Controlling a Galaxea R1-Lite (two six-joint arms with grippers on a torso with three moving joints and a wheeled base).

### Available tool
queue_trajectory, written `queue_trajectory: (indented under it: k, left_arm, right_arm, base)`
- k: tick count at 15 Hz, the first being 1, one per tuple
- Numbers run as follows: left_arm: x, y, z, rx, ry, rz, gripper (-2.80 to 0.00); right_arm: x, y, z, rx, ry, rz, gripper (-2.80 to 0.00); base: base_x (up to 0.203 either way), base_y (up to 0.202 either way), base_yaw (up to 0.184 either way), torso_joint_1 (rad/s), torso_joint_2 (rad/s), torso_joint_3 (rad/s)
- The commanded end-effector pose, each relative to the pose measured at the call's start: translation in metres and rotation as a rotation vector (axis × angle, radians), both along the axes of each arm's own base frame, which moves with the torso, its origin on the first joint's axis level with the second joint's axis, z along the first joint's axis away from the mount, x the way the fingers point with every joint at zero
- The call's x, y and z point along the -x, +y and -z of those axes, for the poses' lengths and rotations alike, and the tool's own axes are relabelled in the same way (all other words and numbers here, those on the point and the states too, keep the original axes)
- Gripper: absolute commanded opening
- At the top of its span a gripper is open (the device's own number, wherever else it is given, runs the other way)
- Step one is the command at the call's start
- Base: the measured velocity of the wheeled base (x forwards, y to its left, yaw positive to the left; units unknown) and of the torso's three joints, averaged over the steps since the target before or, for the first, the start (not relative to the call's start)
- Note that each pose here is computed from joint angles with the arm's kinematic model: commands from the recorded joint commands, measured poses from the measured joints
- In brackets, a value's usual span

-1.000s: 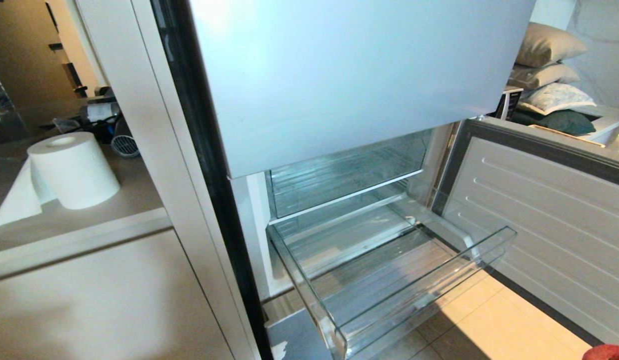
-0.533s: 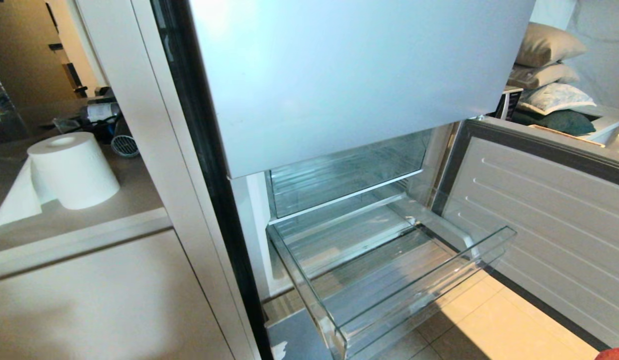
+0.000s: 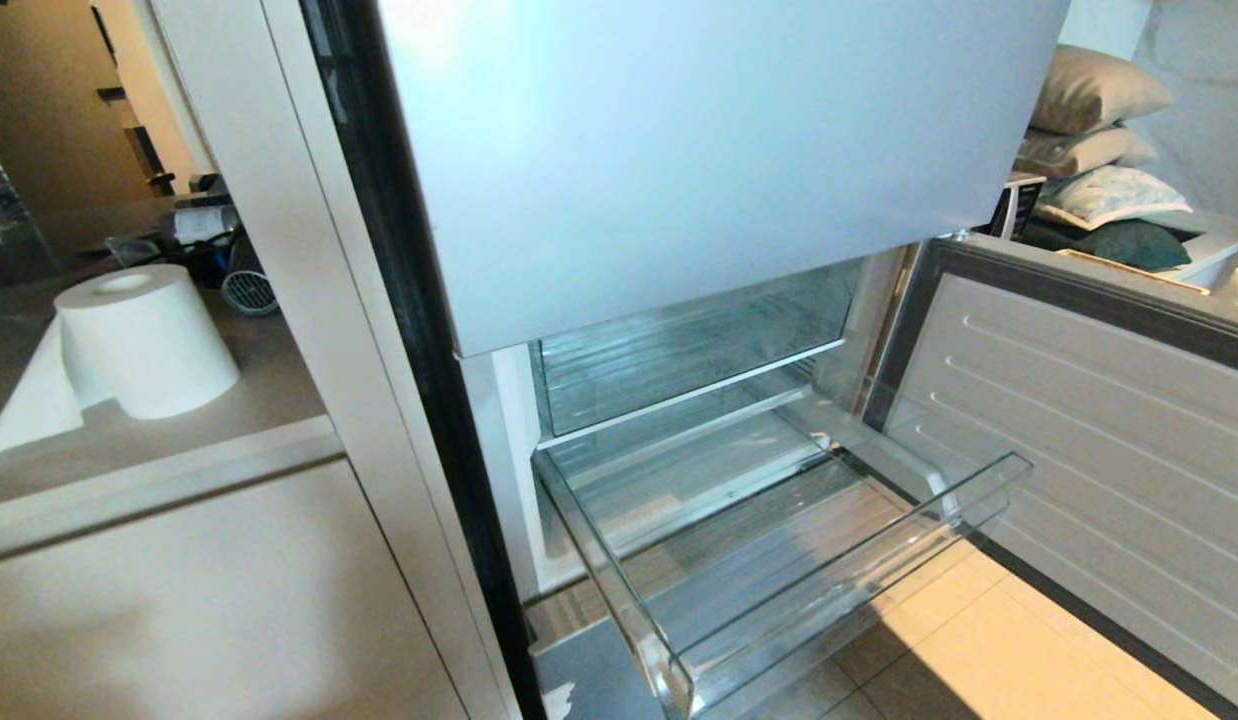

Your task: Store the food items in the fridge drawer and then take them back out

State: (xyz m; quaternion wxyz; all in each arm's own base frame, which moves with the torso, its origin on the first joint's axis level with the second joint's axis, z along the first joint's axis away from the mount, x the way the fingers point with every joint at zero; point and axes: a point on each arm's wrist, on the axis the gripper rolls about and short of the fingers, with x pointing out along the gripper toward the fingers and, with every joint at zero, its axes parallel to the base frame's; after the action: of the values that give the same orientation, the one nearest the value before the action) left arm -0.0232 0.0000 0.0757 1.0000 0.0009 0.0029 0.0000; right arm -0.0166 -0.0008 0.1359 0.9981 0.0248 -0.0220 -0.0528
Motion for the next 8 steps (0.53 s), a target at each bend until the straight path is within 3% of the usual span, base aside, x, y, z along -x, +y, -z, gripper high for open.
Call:
queue_trajectory:
  k: [1, 4, 8]
  left_arm:
    - [0.000, 0.000, 0.000, 0.000, 0.002, 0.000, -2.80]
    - [0.000, 0.000, 0.000, 0.000, 0.002, 0.000, -2.80]
    - [0.000, 0.000, 0.000, 0.000, 0.002, 0.000, -2.80]
  right_arm:
    - [-0.033, -0.005, -0.058, -0.103, 0.046, 0.198, -2.80]
    - [-0.055, -0.028, -0.114, -0.185, -0.058, 0.602, -2.80]
    - [-0.074, -0.084, -0.183, -0.159, -0.266, 0.933, -2.80]
  base:
    - [0.000, 0.000, 0.000, 0.000, 0.00, 0.000]
    - [0.000, 0.000, 0.000, 0.000, 0.00, 0.000]
    - [0.000, 0.000, 0.000, 0.000, 0.00, 0.000]
